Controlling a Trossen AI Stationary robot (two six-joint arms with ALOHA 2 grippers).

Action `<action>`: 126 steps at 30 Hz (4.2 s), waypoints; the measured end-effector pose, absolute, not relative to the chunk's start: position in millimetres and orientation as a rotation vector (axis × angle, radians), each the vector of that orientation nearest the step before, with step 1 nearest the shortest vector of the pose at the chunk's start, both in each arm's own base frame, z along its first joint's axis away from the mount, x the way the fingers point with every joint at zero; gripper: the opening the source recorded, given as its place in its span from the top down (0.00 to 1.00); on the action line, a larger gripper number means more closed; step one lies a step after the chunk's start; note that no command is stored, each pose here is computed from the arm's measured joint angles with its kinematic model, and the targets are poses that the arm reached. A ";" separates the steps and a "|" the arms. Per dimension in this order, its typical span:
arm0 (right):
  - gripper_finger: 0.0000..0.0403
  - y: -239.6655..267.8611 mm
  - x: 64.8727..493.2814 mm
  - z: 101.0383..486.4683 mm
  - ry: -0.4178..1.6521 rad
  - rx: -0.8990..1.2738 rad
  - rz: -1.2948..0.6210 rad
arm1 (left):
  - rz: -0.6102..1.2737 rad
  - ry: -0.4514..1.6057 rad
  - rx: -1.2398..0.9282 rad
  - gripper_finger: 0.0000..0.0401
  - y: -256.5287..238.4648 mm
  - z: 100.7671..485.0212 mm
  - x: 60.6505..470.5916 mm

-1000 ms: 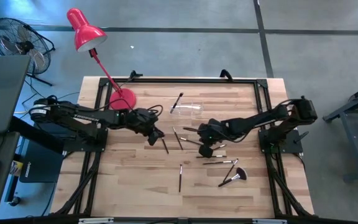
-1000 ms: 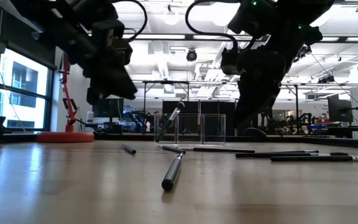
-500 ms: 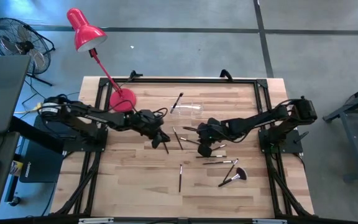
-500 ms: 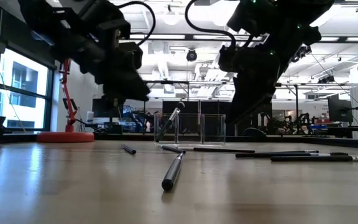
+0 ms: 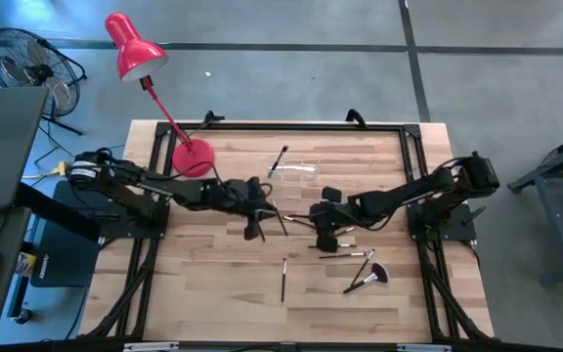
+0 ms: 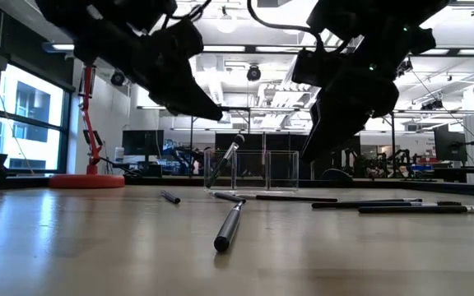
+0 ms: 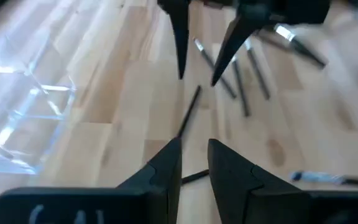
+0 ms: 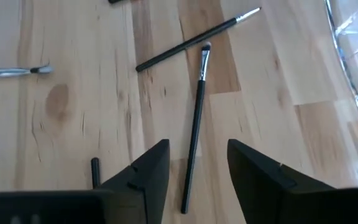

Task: Put items in baskets/containers
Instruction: Put the eyeshadow brush into the transparent organizer

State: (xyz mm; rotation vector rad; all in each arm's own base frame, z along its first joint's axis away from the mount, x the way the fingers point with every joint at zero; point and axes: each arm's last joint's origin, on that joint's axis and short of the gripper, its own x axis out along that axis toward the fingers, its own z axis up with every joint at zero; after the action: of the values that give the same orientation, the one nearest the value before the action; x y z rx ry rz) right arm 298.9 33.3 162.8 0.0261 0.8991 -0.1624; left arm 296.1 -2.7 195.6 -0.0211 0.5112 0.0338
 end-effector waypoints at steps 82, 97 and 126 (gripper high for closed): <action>0.99 32.3 315.0 106.9 0.997 0.115 -0.195 | 0.007 0.758 0.025 0.74 12.3 133.9 330.8; 0.99 32.0 315.9 107.2 0.985 0.111 -0.204 | -0.010 0.793 -0.004 0.53 11.6 120.1 337.9; 0.99 32.1 316.9 107.9 0.971 0.120 -0.209 | -0.084 0.998 0.010 0.90 6.4 115.0 353.2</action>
State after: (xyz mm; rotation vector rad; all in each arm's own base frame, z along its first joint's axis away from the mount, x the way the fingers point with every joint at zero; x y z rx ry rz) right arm 316.9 32.1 107.9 0.1203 0.9711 -0.2088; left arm 353.2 6.4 115.0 0.0098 0.9977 -0.0841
